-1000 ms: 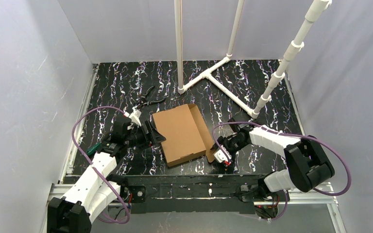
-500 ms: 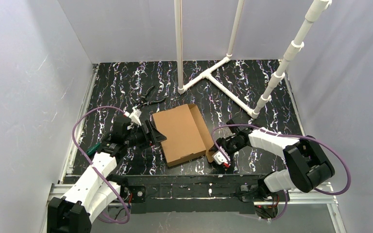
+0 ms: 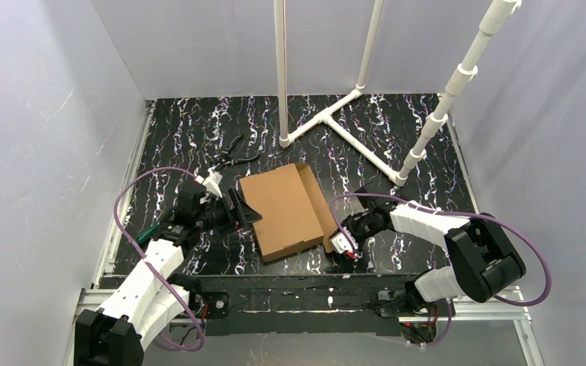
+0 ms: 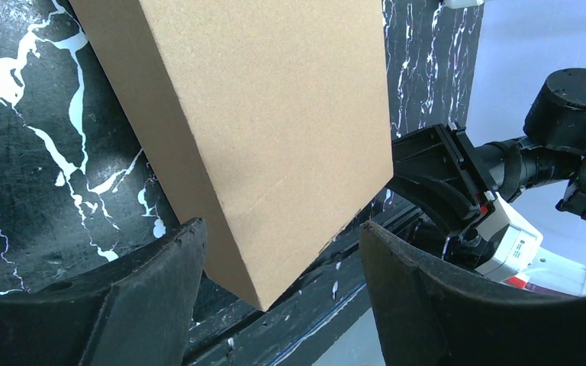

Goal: Fold the paper box

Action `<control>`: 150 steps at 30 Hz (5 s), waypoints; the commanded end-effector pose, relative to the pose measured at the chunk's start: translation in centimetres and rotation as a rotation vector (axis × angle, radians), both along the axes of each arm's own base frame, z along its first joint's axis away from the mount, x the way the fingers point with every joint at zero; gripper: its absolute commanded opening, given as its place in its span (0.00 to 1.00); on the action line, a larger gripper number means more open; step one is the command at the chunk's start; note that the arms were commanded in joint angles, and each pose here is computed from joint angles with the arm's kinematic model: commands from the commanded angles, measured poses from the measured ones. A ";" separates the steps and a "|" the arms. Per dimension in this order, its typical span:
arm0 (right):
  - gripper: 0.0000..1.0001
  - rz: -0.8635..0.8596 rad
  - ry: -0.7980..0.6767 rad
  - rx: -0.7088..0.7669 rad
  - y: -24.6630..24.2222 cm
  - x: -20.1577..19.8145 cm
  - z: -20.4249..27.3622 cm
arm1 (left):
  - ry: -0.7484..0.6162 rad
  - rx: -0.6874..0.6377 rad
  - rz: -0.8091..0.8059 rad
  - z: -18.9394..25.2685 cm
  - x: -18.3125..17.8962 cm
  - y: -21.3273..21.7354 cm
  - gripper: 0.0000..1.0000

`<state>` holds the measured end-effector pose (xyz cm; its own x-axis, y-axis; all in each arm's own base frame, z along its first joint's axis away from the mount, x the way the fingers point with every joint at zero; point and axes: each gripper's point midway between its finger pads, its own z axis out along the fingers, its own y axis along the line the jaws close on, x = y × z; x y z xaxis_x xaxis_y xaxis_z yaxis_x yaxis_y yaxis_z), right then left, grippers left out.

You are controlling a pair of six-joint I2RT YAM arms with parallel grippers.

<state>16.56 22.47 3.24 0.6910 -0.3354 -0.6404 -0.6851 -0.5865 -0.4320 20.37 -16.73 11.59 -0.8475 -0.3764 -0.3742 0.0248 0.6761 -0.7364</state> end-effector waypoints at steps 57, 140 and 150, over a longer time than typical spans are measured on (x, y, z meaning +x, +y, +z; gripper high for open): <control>0.31 -0.274 0.245 0.034 2.4 2.3 2.2 | 0.099 0.040 -0.486 0.4 6.7 -18.4 0.42; 0.45 -0.362 0.320 -0.039 4.4 1.5 3.0 | 0.215 0.136 -0.499 -3.2 5.2 -17.6 0.23; 0.30 -0.347 0.362 -0.026 4.9 0.8 3.1 | 0.210 0.120 -0.496 -2.7 5.3 -17.8 0.23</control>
<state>17.77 26.51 5.22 0.2643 -0.5747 -0.7745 -0.9500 -0.2936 -0.1064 26.25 -34.59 7.50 -0.9764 0.1143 -0.1834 0.2088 0.7176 -0.6644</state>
